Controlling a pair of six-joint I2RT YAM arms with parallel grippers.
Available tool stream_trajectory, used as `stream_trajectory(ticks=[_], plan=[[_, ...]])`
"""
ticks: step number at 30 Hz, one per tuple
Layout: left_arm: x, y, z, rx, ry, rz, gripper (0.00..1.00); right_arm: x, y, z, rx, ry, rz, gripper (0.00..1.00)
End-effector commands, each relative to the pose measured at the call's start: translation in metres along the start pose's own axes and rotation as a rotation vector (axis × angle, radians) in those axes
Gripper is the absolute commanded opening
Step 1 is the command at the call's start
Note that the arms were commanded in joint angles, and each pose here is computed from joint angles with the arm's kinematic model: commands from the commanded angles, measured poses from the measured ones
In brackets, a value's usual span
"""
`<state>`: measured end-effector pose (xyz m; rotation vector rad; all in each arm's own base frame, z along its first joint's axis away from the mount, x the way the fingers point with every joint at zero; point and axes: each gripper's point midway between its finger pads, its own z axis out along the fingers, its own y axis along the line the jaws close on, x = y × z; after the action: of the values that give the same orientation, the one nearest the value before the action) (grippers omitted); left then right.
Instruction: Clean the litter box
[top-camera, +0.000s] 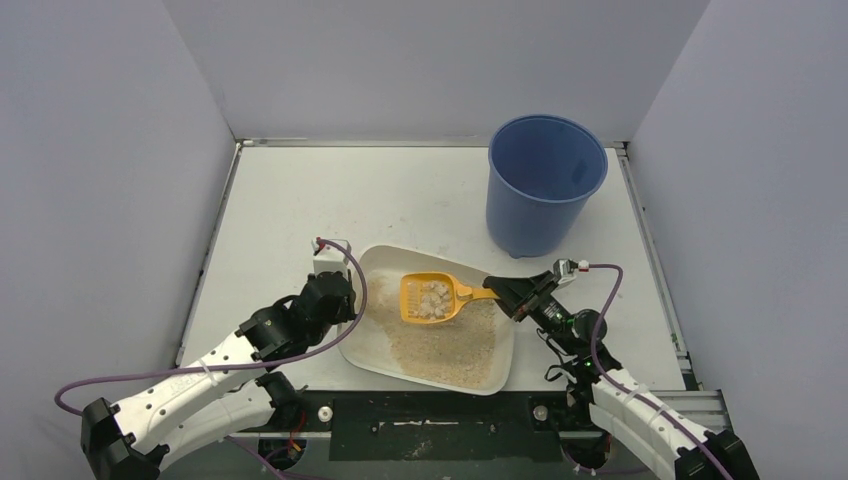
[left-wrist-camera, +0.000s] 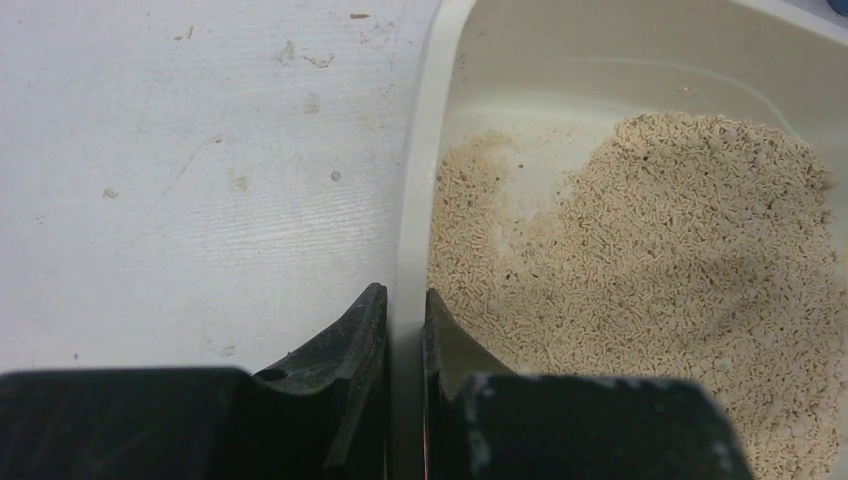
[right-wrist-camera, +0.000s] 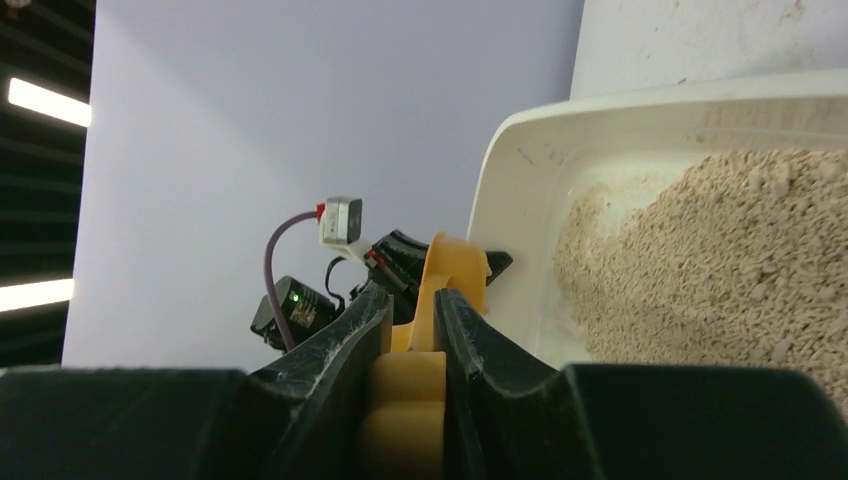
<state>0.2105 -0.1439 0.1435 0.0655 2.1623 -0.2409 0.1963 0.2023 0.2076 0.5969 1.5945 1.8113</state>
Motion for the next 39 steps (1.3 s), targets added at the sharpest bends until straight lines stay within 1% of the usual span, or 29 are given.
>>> stream_trajectory(ticks=[1,3,4,6,7,8,10,12,17,20,23,28,34,39], plan=[[-0.048,-0.036,-0.010,0.147,-0.135,-0.140,0.00,-0.007,-0.025,-0.017,0.005,-0.045,0.019,0.00],[-0.050,-0.037,-0.013,0.154,-0.124,-0.135,0.00,0.008,-0.013,-0.015,-0.030,0.022,0.017,0.00],[-0.048,-0.036,-0.013,0.149,-0.123,-0.130,0.00,0.009,-0.014,-0.014,-0.019,0.024,0.009,0.00],[-0.044,-0.030,-0.008,0.126,-0.133,-0.119,0.00,-0.003,-0.036,-0.013,0.079,-0.032,-0.014,0.00],[-0.043,-0.029,-0.006,0.117,-0.134,-0.118,0.00,-0.010,-0.040,-0.016,0.089,-0.061,-0.008,0.00],[-0.043,-0.030,-0.005,0.118,-0.129,-0.119,0.00,-0.012,-0.033,-0.018,0.050,-0.065,0.003,0.00],[-0.045,-0.034,-0.007,0.131,-0.116,-0.123,0.00,-0.004,-0.015,-0.016,-0.004,-0.006,-0.007,0.00],[-0.042,-0.032,-0.006,0.126,-0.112,-0.122,0.00,-0.002,-0.009,-0.013,0.002,0.020,-0.032,0.00],[-0.038,-0.025,-0.002,0.091,-0.110,-0.106,0.00,-0.007,-0.010,-0.012,0.020,-0.014,-0.044,0.00],[-0.035,-0.021,0.001,0.071,-0.108,-0.113,0.00,-0.010,-0.002,-0.009,0.017,-0.020,-0.072,0.00],[-0.023,-0.013,0.010,0.018,-0.077,-0.103,0.00,-0.017,0.020,0.000,0.013,-0.037,-0.142,0.00],[-0.005,-0.009,0.022,-0.013,-0.023,-0.097,0.00,-0.033,0.053,0.008,0.019,-0.101,-0.231,0.00],[0.010,-0.005,0.030,-0.025,0.000,-0.109,0.00,-0.057,0.097,0.016,-0.008,-0.209,-0.261,0.00],[0.026,-0.007,0.035,-0.014,0.041,-0.136,0.00,-0.081,0.120,0.023,-0.007,-0.309,-0.275,0.00]])
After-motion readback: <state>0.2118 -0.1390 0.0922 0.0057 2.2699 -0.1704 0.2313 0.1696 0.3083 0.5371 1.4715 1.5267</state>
